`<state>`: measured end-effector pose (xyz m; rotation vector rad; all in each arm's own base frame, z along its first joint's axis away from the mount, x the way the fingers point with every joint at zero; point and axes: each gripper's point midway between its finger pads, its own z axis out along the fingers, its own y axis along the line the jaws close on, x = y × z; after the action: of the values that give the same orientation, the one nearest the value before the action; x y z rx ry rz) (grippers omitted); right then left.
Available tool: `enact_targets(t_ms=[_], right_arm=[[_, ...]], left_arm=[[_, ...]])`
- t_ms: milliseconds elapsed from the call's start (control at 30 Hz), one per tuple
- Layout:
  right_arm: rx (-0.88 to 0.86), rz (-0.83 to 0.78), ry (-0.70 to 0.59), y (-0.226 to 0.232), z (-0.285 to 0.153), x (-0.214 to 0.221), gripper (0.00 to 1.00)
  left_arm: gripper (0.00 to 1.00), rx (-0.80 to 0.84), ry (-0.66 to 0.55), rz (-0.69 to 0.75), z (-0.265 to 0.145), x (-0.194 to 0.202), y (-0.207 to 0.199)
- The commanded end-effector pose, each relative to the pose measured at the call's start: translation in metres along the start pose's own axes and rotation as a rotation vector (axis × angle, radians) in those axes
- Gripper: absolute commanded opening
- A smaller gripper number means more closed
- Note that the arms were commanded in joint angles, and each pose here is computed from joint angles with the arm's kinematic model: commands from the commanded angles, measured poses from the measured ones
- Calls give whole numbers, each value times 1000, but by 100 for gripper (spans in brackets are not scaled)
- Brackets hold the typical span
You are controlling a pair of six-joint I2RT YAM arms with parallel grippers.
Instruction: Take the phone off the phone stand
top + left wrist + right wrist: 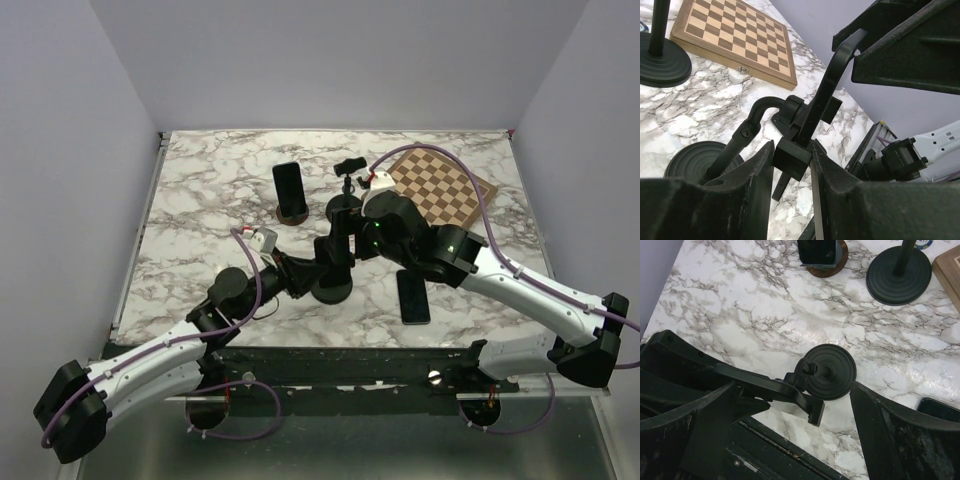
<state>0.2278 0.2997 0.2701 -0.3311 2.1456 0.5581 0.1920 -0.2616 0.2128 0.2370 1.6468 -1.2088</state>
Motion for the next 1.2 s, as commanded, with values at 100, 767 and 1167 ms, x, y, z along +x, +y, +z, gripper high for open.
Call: enact_targets(t_ms=[100,767,1167], right_arm=[[-92,-11,3,14,-11,-3,100],[24,-5,-95,-17,-19,-10,100],[72,-53,-86,-22,-8,-11,100]], left_arm=[[56,76,-21,25,5,-4,-19],[10,-60,-136,166,48,-37,6],[78,61,-58,121,46,-17,-4]])
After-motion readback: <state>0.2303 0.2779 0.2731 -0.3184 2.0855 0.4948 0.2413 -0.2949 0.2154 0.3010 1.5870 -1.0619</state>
